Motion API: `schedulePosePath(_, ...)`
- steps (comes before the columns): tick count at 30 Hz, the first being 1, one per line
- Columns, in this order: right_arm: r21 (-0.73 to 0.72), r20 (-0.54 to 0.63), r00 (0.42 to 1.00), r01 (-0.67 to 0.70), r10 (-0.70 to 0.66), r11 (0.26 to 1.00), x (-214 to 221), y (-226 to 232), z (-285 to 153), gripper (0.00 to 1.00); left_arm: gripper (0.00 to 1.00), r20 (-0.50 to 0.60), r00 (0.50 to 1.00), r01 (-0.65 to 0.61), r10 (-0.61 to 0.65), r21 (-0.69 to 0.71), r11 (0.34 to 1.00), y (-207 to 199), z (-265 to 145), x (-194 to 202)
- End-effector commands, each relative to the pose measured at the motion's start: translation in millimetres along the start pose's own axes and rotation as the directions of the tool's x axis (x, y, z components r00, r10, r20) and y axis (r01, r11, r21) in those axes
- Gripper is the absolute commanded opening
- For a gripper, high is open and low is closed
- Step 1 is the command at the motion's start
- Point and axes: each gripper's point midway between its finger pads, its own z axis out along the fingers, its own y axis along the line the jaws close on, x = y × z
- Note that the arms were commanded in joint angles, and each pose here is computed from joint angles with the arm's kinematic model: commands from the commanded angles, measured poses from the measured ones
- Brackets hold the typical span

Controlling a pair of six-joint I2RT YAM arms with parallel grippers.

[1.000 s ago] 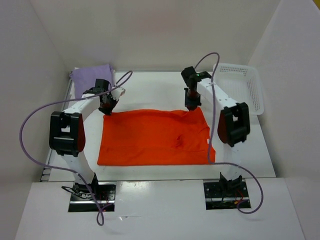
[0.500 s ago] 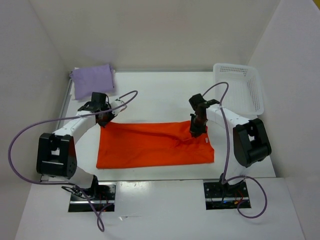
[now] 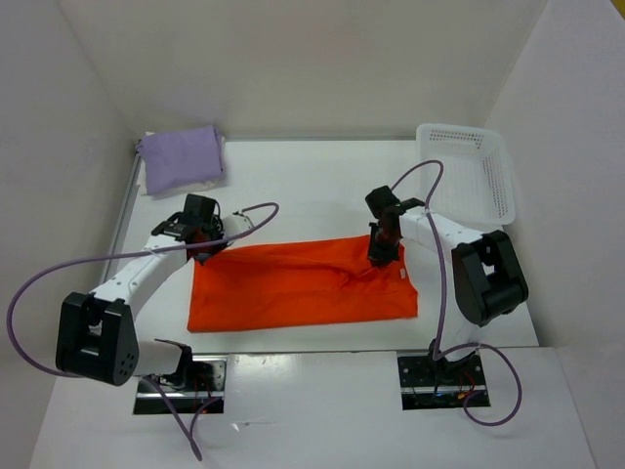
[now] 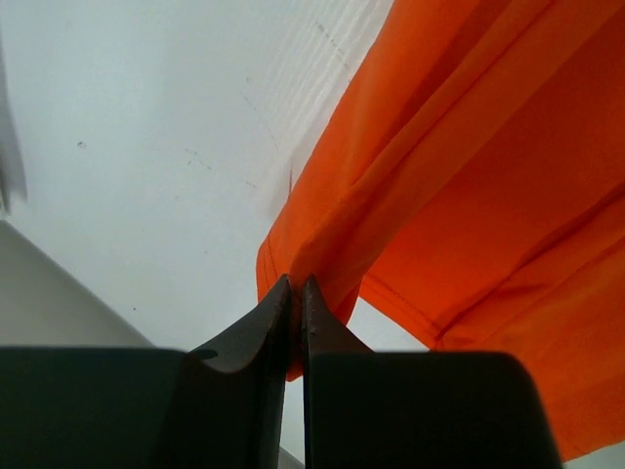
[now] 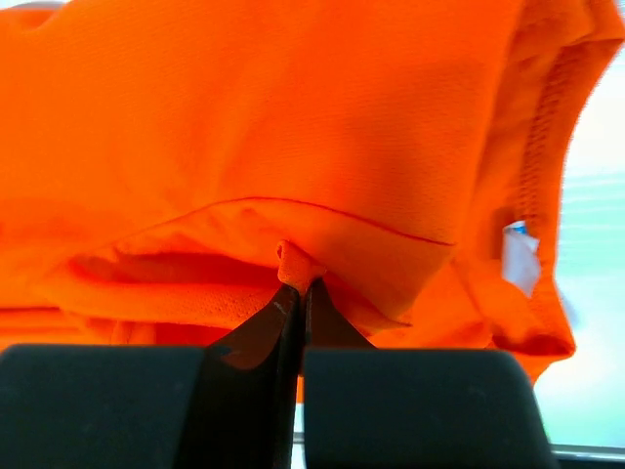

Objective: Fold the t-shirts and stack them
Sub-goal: Fold the other side of the tshirt into a rectangle

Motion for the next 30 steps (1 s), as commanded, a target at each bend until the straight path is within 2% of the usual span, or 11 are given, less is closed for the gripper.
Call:
schedulePosePath(1,0.047,0.032,0.999,-0.004,0.002,0.999,-5.3,-6.1,-2.1,0.00,0.10,-0.049,0.998,-0.043,0.041,-0.037,0.998,2.6,-8.0,13.2)
schedulePosePath(4,0.031,0.080,0.997,-0.006,0.004,1.000,-14.6,-2.9,-20.1,0.00,0.10,-0.074,0.996,-0.055,0.052,-0.046,0.997,-2.2,-0.1,23.5)
schedulePosePath(7,-0.005,0.069,0.998,-0.004,0.005,1.000,-8.2,0.1,-27.9,0.00,0.10,-0.083,0.995,-0.065,0.063,-0.022,0.998,-11.3,5.2,30.1)
schedulePosePath(10,-0.012,0.021,1.000,-0.014,0.014,1.000,8.5,-3.5,-16.7,0.00,0.13,-0.067,0.995,-0.073,0.074,0.021,0.997,-22.8,8.1,29.1)
schedulePosePath(15,-0.038,-0.009,1.000,-0.023,0.023,0.999,12.4,2.5,-1.8,0.00,0.17,-0.076,0.993,-0.081,0.086,0.071,0.994,-34.8,4.6,32.8)
schedulePosePath(16,-0.020,-0.014,1.000,-0.023,0.023,1.000,13.0,-0.4,2.4,0.00,0.19,-0.084,0.992,-0.091,0.098,0.082,0.992,-36.7,3.9,35.2)
schedulePosePath(17,-0.009,-0.029,0.999,-0.023,0.023,1.000,15.2,-1.9,6.9,0.00,0.31,-0.082,0.992,-0.090,0.099,0.113,0.989,-39.6,-1.5,33.3)
schedulePosePath(19,0.006,-0.035,0.999,-0.014,0.014,1.000,16.0,-4.7,10.5,0.00,0.48,-0.061,0.989,-0.121,0.137,0.212,0.970,-55.0,-12.3,33.1)
schedulePosePath(21,0.014,-0.030,0.999,-0.013,0.014,1.000,15.1,-6.0,10.8,0.00,0.64,-0.026,0.983,-0.170,0.182,0.252,0.953,-57.2,-25.3,27.6)
schedulePosePath(26,0.019,-0.037,0.999,-0.013,0.014,1.000,16.3,-6.8,13.0,0.00,0.68,-0.106,0.939,-0.252,0.327,0.433,0.865,-89.6,-48.2,69.1)
schedulePosePath(30,0.019,-0.038,0.999,-0.004,0.005,1.000,16.3,-7.2,13.0,0.00,0.68,-0.111,0.943,-0.262,0.315,0.339,0.903,-68.2,-52.8,71.7)
